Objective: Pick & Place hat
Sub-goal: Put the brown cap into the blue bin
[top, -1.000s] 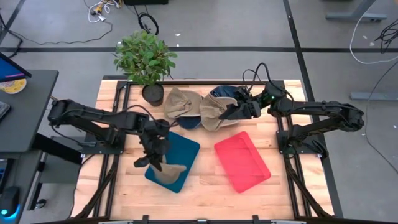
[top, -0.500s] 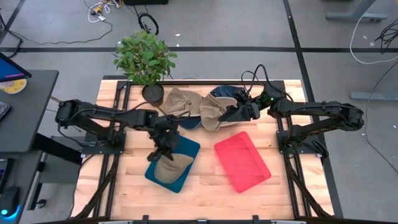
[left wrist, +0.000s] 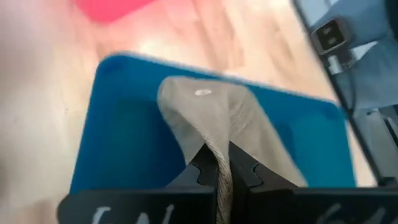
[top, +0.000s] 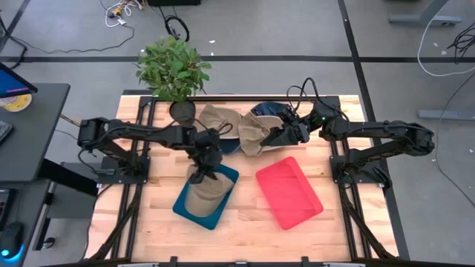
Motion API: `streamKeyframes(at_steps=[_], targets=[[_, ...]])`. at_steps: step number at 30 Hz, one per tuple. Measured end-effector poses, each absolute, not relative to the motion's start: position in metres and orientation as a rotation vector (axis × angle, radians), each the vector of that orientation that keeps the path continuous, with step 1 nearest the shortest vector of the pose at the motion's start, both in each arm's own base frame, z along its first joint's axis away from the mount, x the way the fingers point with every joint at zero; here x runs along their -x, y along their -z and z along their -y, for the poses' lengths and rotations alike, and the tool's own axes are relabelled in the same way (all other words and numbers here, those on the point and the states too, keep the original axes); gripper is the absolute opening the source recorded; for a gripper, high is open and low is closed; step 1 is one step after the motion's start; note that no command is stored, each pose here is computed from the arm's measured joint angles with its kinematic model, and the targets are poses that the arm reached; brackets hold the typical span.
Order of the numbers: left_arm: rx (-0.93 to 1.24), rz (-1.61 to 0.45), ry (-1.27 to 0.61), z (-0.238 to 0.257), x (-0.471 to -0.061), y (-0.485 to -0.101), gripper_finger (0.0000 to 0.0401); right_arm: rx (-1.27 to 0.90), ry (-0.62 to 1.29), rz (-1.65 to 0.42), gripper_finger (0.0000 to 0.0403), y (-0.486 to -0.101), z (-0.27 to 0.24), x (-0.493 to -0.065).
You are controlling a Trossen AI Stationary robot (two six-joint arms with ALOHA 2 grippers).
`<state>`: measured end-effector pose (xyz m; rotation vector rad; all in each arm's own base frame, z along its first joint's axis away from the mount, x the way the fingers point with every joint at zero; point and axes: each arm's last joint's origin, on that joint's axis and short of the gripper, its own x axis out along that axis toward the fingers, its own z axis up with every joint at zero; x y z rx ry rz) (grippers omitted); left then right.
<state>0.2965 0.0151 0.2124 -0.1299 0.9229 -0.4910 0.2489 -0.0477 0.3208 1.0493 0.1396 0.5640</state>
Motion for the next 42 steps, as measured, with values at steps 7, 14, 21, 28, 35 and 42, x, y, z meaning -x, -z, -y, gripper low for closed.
streamKeyframes(at_steps=[7,14,21,28,35,42], targets=[[0.074,-0.955,0.344,-0.030,-0.300,-0.205,0.0005,-1.054,-0.561,-0.146,0.0323,-0.320,0.048,-0.249],[0.062,-0.889,0.345,-0.031,-0.304,-0.210,0.0008,-1.049,-0.561,-0.144,0.0323,-0.320,0.048,-0.249],[0.043,-0.834,0.402,-0.022,-0.308,-0.214,0.0008,-1.028,-0.558,-0.134,0.0323,-0.320,0.049,-0.249],[0.014,-0.765,0.389,-0.022,-0.314,-0.218,0.0010,-1.020,-0.557,-0.131,0.0323,-0.320,0.049,-0.249],[0.025,-0.734,0.344,-0.023,-0.317,-0.221,0.0028,-1.019,-0.556,-0.133,0.0323,-0.320,0.049,-0.249],[0.116,-0.750,0.263,-0.024,-0.317,-0.221,0.0095,-1.008,-0.556,-0.130,0.0323,-0.320,0.049,-0.249]])
